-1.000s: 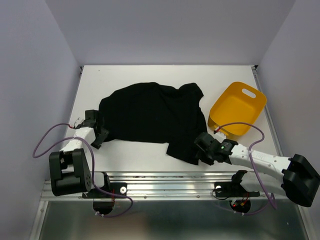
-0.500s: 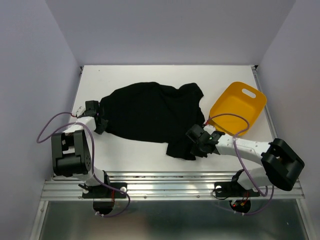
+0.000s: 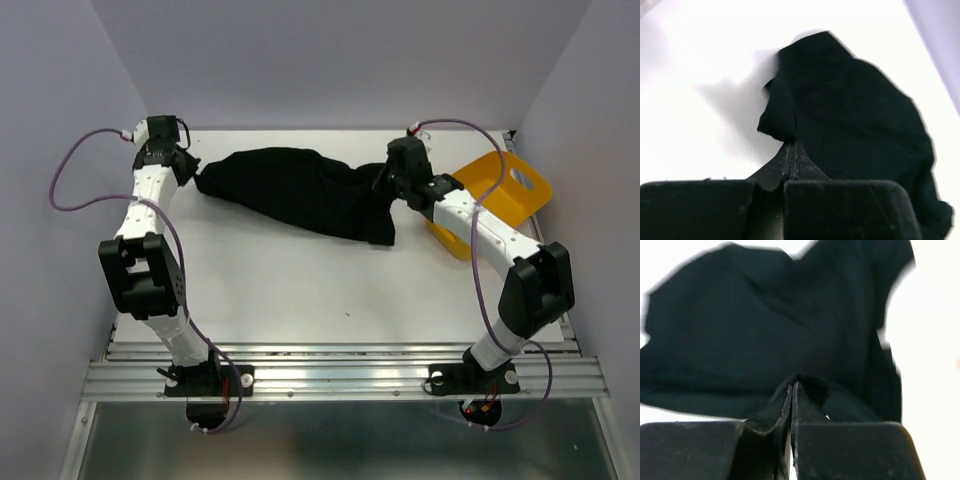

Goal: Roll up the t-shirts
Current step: Flatten out the T-shirt at the center of the board.

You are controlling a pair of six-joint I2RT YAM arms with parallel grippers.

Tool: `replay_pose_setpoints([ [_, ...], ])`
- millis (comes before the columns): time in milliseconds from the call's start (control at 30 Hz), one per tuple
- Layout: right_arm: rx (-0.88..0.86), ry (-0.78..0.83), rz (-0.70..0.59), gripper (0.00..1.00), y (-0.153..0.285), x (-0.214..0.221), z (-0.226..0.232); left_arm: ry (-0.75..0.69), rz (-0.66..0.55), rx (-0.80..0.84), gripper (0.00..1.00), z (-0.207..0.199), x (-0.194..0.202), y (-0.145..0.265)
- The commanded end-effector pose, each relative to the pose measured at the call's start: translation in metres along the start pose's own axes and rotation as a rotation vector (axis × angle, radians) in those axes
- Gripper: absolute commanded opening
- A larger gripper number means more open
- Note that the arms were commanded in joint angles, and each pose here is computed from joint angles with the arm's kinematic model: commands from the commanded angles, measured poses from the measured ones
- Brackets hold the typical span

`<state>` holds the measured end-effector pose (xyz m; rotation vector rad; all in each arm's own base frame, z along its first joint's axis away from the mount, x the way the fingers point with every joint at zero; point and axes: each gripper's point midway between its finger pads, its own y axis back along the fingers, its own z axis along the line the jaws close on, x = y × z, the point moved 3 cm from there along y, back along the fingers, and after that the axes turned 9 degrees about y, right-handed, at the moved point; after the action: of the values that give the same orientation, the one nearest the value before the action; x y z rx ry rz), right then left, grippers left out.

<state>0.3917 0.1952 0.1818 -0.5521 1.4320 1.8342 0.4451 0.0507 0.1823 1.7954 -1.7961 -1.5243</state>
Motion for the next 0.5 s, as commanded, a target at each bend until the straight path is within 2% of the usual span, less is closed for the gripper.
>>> replay_pose_setpoints([
  [0,-0.091,0.038,-0.16,0.01,0.031,-0.065,0.022,-0.058,-0.062,0.067,0.0,-0.02,-0.032,0.05],
  [100,-0.118,0.021,-0.153,0.01,0.046,-0.059,0.018,-0.075,-0.052,0.066,0.0,-0.009,-0.025,0.059],
  [167,-0.119,0.006,-0.14,0.01,0.055,-0.051,0.012,-0.094,-0.022,0.032,0.0,0.012,-0.011,0.058],
  [233,-0.106,-0.001,-0.109,0.01,0.069,-0.032,-0.004,-0.11,0.0,-0.004,0.0,0.031,0.002,0.055],
  [367,-0.071,-0.006,-0.005,0.01,0.091,0.016,-0.036,-0.141,0.08,-0.116,0.0,0.094,0.044,0.052],
  [400,-0.057,-0.006,0.049,0.01,0.097,0.039,-0.05,-0.141,0.095,-0.131,0.0,0.104,0.05,0.052],
  [467,-0.053,-0.023,0.113,0.01,0.102,0.064,-0.06,-0.133,0.114,-0.167,0.45,0.119,0.058,0.052],
])
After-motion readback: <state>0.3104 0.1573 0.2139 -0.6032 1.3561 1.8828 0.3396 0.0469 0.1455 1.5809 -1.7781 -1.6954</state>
